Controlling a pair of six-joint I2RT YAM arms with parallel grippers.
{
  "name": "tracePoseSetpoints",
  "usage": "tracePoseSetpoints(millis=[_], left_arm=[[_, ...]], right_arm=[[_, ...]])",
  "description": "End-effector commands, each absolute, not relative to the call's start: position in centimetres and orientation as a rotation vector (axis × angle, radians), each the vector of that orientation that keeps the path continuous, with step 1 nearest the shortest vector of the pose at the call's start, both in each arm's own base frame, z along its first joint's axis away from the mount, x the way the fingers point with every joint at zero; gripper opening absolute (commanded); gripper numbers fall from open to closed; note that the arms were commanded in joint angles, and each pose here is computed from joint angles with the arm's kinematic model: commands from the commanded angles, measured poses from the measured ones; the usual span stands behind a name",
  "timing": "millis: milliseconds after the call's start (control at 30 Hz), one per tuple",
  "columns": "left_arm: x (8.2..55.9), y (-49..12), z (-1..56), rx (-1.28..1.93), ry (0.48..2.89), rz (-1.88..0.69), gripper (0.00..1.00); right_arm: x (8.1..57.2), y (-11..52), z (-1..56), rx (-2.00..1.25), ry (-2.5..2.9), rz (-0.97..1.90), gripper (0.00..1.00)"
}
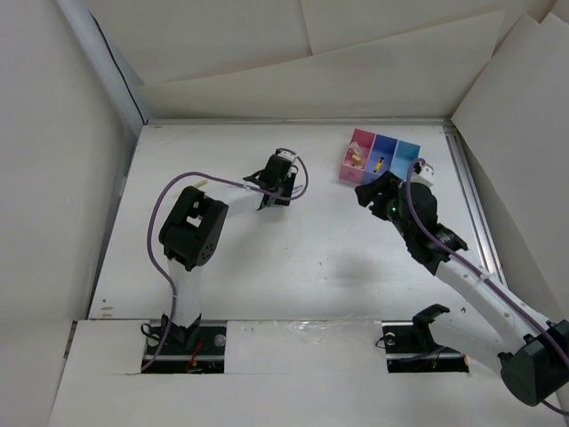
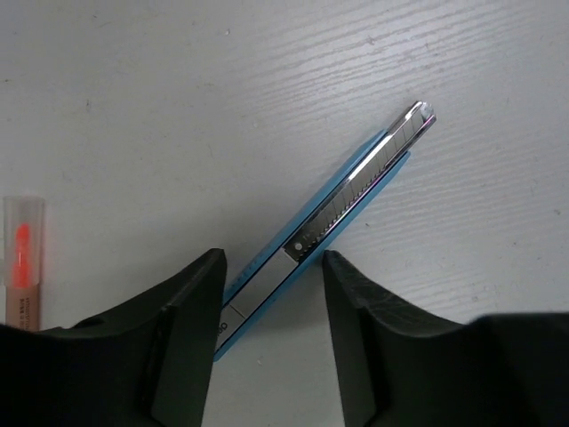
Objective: Sort the stationery into containers
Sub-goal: Pick up the stationery from the center of the board.
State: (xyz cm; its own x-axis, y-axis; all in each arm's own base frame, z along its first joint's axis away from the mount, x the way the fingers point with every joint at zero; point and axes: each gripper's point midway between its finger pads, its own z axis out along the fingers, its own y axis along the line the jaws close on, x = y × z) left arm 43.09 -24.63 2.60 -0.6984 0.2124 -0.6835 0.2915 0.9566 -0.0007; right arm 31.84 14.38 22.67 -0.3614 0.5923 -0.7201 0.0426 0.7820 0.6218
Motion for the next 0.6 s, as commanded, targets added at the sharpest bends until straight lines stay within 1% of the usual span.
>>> tracePoseSetpoints(millis=[0,100,133,267,300,367,533,567], left_arm=[[41.4,-23.8,0.3,0.366,2.440,-0.124,0.39],[40.7,-24.0,-0.3,0.369,2.451,-0.126,0.34],[40.4,-24.5,-0.3,0.385,2.452,-0.143,0.30],[39.6,-24.9,-0.1,0.381,2.457,-0.167,0.23],[39.1,-24.6,-0.7,0.373,2.470,-0.165,0.19],[38.9,-24.7,0.0,0.360,2.458,-0.191,0.17],[38.8,-24.9,0.7,0.349,2.444,-0.216,0.17],[38.6,-25.3,0.7,0.362,2.443,-0.221,0.24]], right_arm=[[32.0,14.1,24.0,0.486,1.812,0.653,0.67],[32.0,13.8,24.3,0.493,1.800,0.651,0.67],[31.9,13.7,23.8,0.494,1.809,0.647,0.67],[31.9,13.5,24.1,0.495,1.800,0.653,0.67],[31.9,13.5,24.1,0.495,1.800,0.653,0.67],[31.9,13.5,24.1,0.495,1.800,0.653,0.67],[31.9,13.7,23.8,0.490,1.813,0.656,0.67],[31.9,13.7,23.8,0.490,1.813,0.656,0.67]])
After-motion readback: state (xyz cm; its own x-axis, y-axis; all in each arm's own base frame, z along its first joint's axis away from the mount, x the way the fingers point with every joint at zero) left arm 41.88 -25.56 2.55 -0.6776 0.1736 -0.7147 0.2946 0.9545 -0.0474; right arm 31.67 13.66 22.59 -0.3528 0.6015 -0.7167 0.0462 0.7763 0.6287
